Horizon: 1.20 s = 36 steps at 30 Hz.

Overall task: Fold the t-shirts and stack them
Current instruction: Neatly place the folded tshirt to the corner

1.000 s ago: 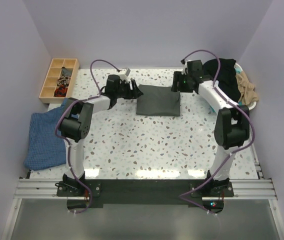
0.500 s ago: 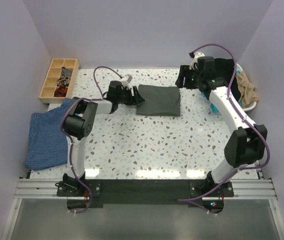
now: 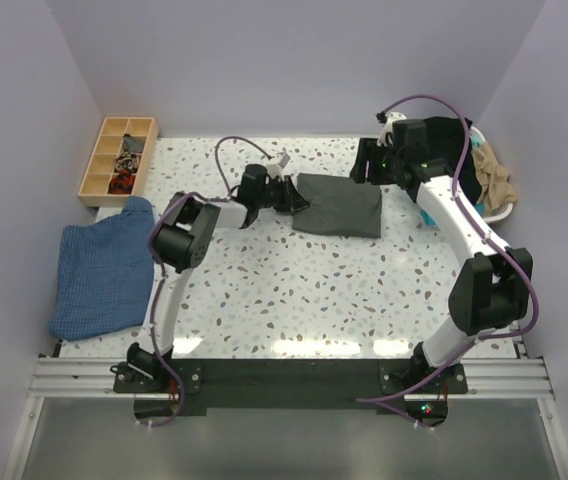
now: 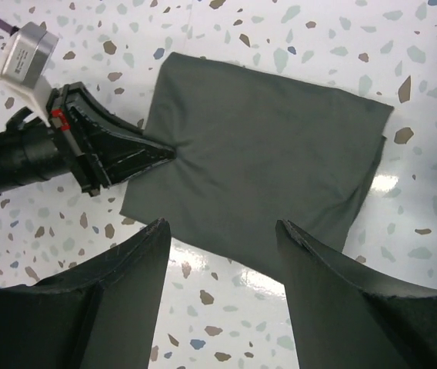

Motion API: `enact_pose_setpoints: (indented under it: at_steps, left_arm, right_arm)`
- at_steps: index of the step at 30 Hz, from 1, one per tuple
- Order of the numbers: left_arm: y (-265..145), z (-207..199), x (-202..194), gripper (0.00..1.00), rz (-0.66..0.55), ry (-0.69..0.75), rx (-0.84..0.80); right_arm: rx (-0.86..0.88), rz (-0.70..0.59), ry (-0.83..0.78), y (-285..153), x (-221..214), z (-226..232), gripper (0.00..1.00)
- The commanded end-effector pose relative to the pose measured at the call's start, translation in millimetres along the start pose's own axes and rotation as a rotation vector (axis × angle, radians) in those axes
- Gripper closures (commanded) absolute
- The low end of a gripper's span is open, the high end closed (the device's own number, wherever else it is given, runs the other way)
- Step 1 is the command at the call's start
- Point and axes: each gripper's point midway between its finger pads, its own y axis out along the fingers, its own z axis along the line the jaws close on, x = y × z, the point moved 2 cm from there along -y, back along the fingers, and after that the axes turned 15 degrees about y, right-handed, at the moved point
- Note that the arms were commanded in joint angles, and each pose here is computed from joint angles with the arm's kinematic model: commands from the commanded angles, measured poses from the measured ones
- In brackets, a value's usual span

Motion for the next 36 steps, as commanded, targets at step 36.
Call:
enact_pose_setpoints:
  at_steps: [36]
  left_arm:
    - [-189,299,147,1.0,0.03,0.181,0.707]
  right_arm:
    - [0.084,0.122,0.045,28,-30,3,0.39]
